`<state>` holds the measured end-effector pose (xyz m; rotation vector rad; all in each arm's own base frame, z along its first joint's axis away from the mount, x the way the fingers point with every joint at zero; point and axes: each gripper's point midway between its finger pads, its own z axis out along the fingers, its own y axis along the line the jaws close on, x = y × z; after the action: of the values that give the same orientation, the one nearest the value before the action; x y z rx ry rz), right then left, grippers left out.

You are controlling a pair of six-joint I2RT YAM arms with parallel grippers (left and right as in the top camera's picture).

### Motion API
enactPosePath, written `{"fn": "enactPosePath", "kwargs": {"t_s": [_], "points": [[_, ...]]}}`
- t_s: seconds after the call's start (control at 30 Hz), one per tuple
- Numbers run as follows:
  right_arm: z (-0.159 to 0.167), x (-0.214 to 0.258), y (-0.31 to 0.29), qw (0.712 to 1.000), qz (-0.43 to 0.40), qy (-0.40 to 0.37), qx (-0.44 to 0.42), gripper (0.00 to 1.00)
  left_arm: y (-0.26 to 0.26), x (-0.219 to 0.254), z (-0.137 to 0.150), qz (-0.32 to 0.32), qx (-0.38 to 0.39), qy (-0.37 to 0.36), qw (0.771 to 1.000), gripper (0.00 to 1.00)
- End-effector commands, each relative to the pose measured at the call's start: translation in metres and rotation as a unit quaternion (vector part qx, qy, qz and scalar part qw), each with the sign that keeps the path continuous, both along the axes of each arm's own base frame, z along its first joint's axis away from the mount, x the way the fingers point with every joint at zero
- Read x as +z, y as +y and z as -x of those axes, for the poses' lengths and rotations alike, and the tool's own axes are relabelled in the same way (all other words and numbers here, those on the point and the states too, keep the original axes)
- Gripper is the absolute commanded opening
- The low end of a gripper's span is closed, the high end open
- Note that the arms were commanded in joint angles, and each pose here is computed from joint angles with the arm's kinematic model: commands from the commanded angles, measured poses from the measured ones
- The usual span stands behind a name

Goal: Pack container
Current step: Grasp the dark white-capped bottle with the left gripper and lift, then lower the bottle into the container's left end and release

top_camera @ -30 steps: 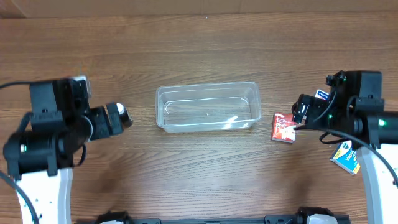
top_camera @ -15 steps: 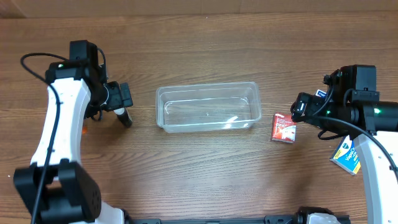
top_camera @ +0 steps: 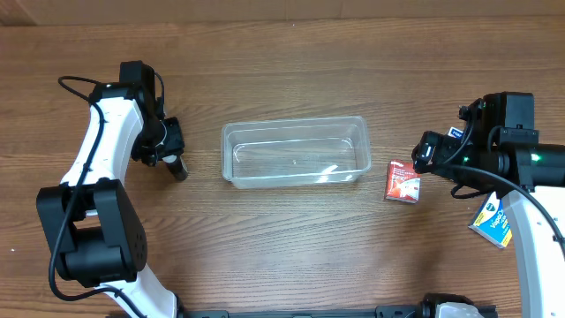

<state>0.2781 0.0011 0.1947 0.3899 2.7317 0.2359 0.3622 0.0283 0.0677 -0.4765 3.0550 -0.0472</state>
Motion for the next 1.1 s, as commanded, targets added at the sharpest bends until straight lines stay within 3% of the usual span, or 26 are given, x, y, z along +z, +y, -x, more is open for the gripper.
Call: {"fn": "enactPosePath", "kwargs": {"t_s": [0.0,0.2,0.33,0.47,0.73,0.83,0.97,1.07], "points": [[-0.006,0.012,-0.001,1.000,0.000,-0.019,-0.002,1.00,-0.005,0.004,-0.006,0.009,0.003,-0.009,1.000,0.23],[-0.006,0.012,-0.001,1.000,0.000,-0.019,-0.002,1.00,-0.005,0.005,-0.007,0.009,0.003,-0.010,1.000,0.04],[-0.006,0.012,-0.001,1.000,0.000,-0.019,-0.002,1.00,-0.005,0.020,-0.013,0.008,0.002,-0.017,1.000,0.04],[-0.006,0.012,-0.001,1.000,0.000,-0.019,-0.002,1.00,-0.020,0.065,-0.024,0.007,-0.018,-0.036,0.999,0.04],[-0.006,0.012,-0.001,1.000,0.001,-0.019,-0.002,1.00,-0.119,0.160,-0.018,0.017,-0.135,-0.088,0.987,0.04],[-0.006,0.012,-0.001,1.000,0.000,-0.019,-0.002,1.00,-0.153,0.167,-0.016,0.013,-0.167,-0.108,0.980,0.04],[-0.006,0.012,-0.001,1.000,0.000,-0.019,-0.002,1.00,-0.156,0.162,-0.027,-0.038,-0.161,-0.134,0.977,0.04],[-0.006,0.012,-0.001,1.000,0.000,-0.019,-0.002,1.00,-0.158,0.147,-0.032,-0.040,-0.148,-0.133,0.979,0.04]]}}
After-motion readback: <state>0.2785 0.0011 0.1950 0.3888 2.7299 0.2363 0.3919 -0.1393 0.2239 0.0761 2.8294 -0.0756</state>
